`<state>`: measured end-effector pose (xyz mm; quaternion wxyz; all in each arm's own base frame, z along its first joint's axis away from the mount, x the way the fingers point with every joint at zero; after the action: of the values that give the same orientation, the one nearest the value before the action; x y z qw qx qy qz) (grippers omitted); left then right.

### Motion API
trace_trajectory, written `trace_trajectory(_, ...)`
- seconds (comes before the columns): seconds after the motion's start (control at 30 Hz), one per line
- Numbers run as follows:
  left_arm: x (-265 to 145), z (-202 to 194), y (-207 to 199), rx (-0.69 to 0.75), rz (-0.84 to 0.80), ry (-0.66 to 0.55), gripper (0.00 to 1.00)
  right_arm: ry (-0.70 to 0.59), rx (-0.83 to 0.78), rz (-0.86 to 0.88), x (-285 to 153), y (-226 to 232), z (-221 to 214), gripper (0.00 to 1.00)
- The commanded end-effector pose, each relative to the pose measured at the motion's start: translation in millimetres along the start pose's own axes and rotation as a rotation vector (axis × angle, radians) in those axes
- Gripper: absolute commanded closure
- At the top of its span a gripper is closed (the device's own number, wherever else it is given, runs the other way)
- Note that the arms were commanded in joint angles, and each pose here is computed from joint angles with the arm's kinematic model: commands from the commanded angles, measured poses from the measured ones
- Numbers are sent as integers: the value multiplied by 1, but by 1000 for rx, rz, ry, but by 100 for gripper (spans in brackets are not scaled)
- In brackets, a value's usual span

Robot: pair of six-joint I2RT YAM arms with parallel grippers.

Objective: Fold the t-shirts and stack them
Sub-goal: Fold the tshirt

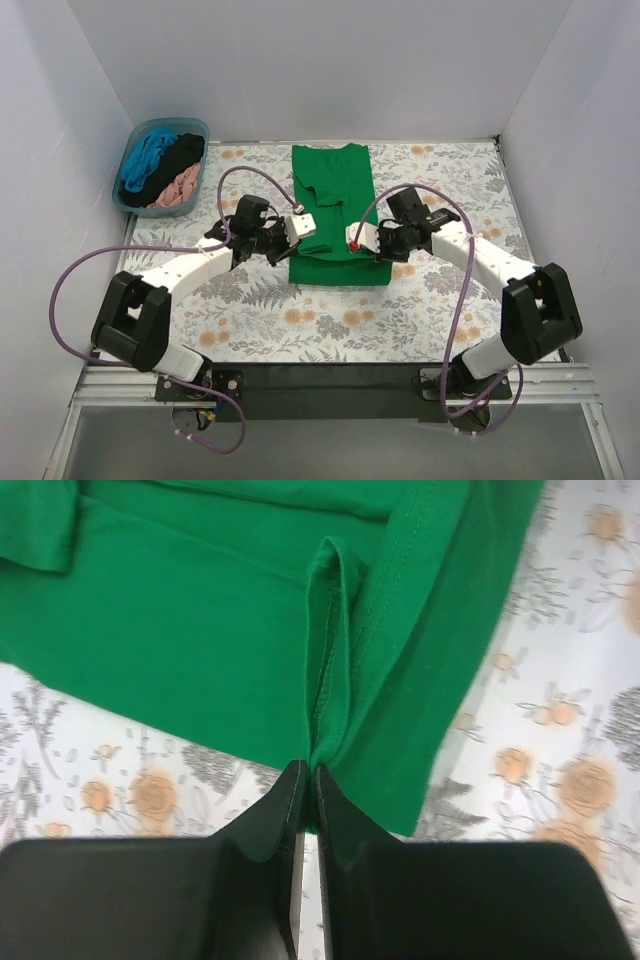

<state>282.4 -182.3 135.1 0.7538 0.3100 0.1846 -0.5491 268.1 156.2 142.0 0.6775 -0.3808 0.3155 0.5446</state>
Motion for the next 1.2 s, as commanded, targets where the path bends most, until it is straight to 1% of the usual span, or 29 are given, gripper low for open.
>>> trace_trajectory(0.0,0,12,37,79,83,-53,100,-16,-70,-27,0,-31,11,99)
trace_trajectory(0.2,6,8,74,81,139,-61,100,-23,-71,-53,7,-70,17,99)
trace_trajectory(0.23,10,2,79,70,137,-53,100,-23,-70,-59,10,-79,17,99)
trace_trajectory(0.3,11,3,92,75,164,-62,100,-18,-71,-53,17,-89,16,99)
trace_trajectory(0.33,15,-3,97,65,166,-54,100,-29,-78,-76,14,-101,21,99)
trace_trajectory(0.57,30,-10,132,64,214,-65,100,-35,-85,-104,30,-142,28,99)
trace_trajectory(0.63,33,-9,141,64,226,-70,100,-25,-82,-97,39,-148,23,99)
trace_trajectory(0.83,48,-19,152,58,231,-63,100,-19,-65,-113,53,-168,21,99)
trace_trajectory(0.9,53,-27,153,36,240,-37,100,-3,-55,-127,58,-174,18,99)
trace_trajectory(0.93,53,-26,160,41,272,-44,98,-6,-55,-156,59,-179,19,91)
trace_trajectory(0.97,54,-27,162,35,283,-38,90,0,-45,-177,57,-183,20,72)
trace_trajectory(1.0,52,-28,164,17,303,-24,80,-9,-17,-191,56,-185,21,59)
trace_trajectory(1.03,49,-27,167,21,327,-21,62,-24,-7,-224,48,-194,26,40)
trace_trajectory(1.07,45,-25,169,-10,342,-27,56,-25,6,-243,43,-197,28,27)
trace_trajectory(1.1,40,-24,170,-31,354,-31,50,-40,27,-267,32,-199,32,26)
trace_trajectory(1.17,24,-12,170,-51,371,-57,48,-65,37,-281,18,-197,36,26)
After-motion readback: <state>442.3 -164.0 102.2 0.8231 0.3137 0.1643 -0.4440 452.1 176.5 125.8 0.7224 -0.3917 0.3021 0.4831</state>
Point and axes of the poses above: each gripper's point midway between its finger pads, its own x axis out along the fingers, its own y axis along the line the jaws close on, z = x × y, the point moved 6 cm from there along -x, back along the fingers, and after that the axes turned 10 degrees about x, right-handed, at the moved point
